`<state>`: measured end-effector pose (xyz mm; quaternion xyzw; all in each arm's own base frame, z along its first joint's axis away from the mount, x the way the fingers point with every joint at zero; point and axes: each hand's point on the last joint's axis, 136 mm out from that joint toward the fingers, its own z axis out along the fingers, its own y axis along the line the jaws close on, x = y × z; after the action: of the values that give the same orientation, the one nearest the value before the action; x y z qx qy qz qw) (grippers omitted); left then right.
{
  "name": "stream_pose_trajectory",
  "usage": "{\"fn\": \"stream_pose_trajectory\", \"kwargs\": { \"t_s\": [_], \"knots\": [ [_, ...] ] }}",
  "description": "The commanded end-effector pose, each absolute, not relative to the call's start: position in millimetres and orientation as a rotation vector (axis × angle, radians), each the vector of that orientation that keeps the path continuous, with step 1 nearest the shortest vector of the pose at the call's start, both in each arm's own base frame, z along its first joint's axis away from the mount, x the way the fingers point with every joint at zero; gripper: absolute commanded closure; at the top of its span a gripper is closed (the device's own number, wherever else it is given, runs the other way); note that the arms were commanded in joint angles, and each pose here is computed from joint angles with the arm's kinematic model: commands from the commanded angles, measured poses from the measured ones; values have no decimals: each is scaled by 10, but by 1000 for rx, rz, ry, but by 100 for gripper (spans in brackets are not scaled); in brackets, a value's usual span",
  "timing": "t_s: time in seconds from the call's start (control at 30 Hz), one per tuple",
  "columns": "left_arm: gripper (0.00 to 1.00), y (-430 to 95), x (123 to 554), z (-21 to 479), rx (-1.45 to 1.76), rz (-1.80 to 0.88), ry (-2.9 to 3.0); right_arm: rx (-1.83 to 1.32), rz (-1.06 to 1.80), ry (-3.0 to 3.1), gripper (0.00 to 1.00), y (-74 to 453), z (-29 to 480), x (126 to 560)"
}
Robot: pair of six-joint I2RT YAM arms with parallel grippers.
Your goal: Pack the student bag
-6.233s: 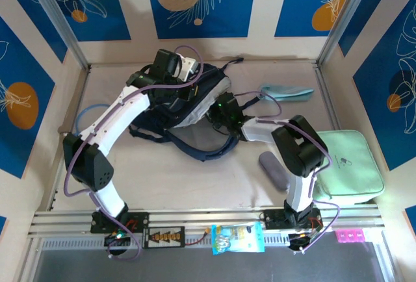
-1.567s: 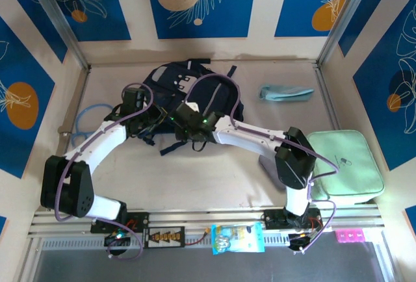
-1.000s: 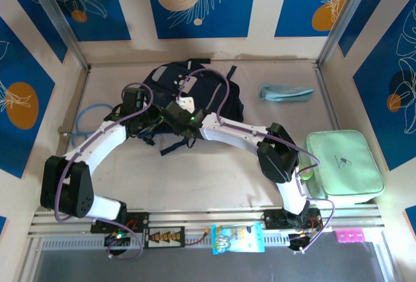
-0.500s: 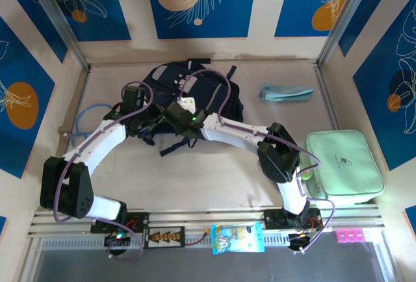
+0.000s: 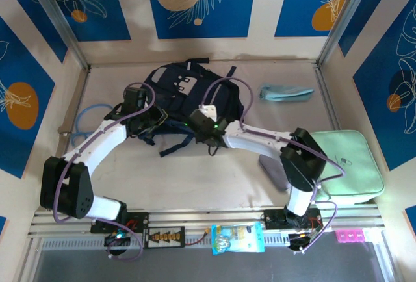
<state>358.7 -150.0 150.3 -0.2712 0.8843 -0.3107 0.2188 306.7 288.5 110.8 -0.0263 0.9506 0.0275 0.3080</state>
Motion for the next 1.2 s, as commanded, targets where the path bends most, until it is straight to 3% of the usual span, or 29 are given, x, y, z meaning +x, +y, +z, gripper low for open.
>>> {"fn": "stream_pose_trajectory", "kwargs": {
  "t_s": [0.0,0.43,0.67,0.97,1.17],
  "knots": [
    [100,-1513,3777,1837,-658,-889,2351,13,-51,2539,86,2438,1044,2980],
    [100,-1520,3734,1889,-637,-906,2338,-106,-4,2543,81,2647,969,3153],
    [100,-1497,3756,1872,-616,-874,2347,-92,-25,2526,91,2464,994,3088],
    [100,-1479,3784,1707,-604,-847,2368,-51,183,2544,91,2078,940,2999],
    [100,-1528,3953,1536,-536,-806,2415,-178,391,2537,100,2335,1088,2883]
  ]
}}
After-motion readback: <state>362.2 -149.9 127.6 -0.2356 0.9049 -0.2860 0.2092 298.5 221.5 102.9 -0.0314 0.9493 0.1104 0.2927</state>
